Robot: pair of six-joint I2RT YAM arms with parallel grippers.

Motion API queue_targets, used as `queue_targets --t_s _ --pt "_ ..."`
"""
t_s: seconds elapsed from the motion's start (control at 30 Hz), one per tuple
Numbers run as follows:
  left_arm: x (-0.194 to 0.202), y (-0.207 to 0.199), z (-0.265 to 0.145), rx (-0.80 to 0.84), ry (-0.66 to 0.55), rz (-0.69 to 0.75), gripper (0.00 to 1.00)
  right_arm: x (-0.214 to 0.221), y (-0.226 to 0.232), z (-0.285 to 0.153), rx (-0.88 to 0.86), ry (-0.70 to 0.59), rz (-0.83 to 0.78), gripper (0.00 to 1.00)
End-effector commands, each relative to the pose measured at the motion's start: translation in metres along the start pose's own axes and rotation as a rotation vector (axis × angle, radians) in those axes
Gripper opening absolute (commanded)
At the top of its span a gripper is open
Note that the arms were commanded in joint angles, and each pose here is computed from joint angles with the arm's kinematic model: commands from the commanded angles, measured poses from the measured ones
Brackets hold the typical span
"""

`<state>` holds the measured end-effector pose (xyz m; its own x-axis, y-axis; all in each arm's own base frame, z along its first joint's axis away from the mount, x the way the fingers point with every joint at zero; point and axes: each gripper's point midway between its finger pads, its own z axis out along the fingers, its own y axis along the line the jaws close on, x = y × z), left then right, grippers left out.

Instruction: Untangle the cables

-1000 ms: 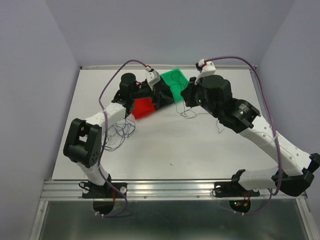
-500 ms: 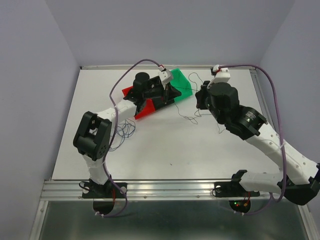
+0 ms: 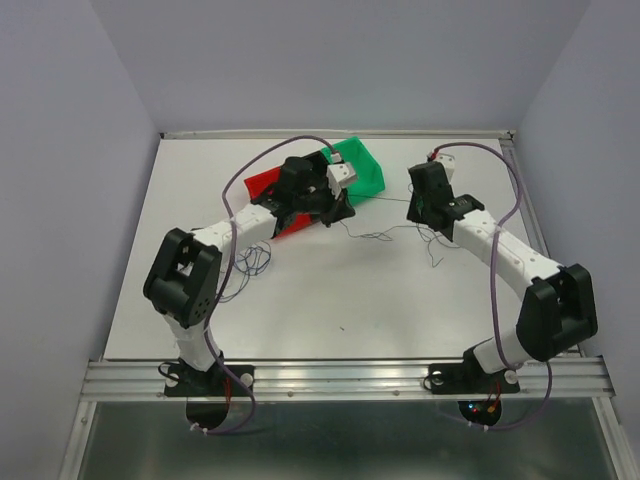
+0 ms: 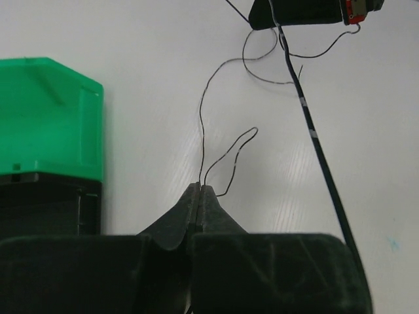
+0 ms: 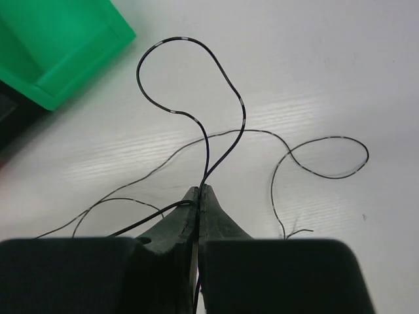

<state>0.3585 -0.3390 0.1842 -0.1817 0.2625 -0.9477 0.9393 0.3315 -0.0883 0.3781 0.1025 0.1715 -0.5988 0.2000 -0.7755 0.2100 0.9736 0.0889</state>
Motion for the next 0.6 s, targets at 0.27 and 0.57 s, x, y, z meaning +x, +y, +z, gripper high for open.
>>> queue_targets --t_s 0.27,0.57 --pt "0.023 0.003 0.054 0.022 0.061 -0.055 0.00 0.059 -0.117 0.041 0.427 0.118 -0.004 0.25" --pt "0.032 -0.018 0.094 0.049 0.120 -0.053 0.00 0.077 -0.109 0.070 0.369 0.177 0.026 1.00"
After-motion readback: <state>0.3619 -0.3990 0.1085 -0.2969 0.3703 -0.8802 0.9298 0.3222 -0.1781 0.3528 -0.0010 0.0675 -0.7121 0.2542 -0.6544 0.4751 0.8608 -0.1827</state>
